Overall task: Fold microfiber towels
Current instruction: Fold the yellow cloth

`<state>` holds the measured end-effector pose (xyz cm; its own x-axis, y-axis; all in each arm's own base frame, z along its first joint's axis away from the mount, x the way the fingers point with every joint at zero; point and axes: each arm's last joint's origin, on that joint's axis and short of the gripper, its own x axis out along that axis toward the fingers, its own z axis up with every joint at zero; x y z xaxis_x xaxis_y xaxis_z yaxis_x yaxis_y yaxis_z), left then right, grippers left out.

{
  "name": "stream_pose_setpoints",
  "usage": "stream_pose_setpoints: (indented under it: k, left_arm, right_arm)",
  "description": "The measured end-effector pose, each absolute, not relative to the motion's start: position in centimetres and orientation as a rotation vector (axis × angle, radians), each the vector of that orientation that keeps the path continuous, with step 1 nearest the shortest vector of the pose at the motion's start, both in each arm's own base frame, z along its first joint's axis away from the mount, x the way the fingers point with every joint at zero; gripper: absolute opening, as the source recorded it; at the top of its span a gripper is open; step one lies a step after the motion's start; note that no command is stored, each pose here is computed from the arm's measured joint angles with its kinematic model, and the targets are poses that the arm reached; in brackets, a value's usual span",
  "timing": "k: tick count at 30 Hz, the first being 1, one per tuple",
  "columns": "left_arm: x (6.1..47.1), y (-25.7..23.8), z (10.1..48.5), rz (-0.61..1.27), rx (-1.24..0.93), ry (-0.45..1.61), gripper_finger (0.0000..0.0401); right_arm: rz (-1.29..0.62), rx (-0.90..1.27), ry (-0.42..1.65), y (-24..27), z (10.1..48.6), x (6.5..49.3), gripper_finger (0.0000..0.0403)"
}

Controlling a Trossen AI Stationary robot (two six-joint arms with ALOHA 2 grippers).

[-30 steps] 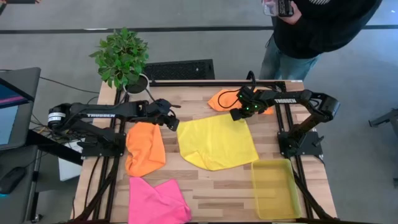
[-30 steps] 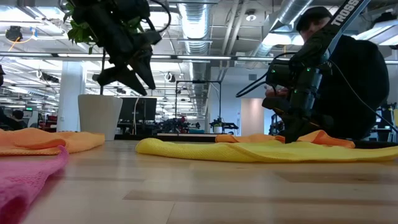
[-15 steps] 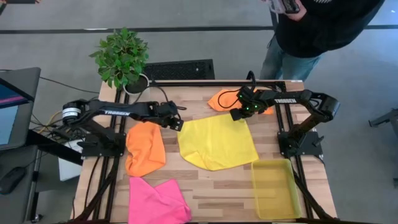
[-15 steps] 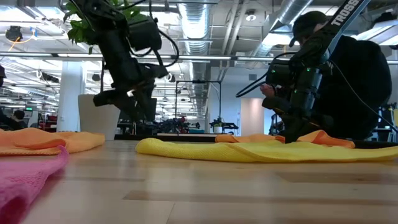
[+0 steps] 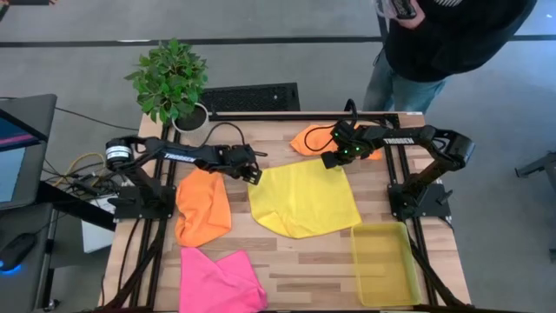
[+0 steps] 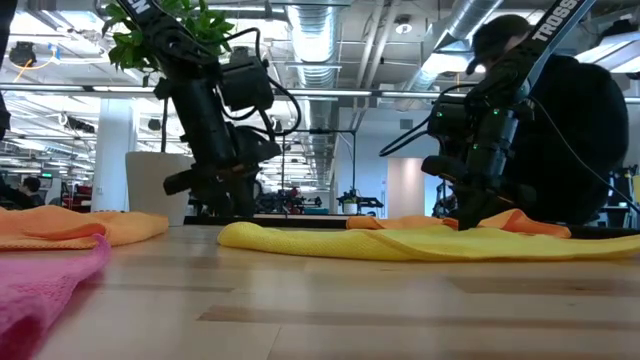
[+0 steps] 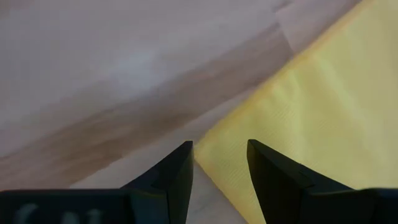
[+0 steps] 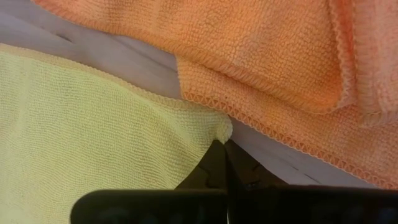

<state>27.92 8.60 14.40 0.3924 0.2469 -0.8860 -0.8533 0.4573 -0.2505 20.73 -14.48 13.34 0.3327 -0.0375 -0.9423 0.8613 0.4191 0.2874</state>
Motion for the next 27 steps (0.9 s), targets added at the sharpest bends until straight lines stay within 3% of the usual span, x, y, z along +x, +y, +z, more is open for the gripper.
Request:
stream_pose_setpoints:
  k: [27]
  left_arm:
    - [28.3, 8.7, 12.8, 0.811, -0.735, 0.934, 0.0143]
  right_arm:
    - [-0.709, 0.97, 1.062, -14.5, 13.4, 20.8, 0.0005]
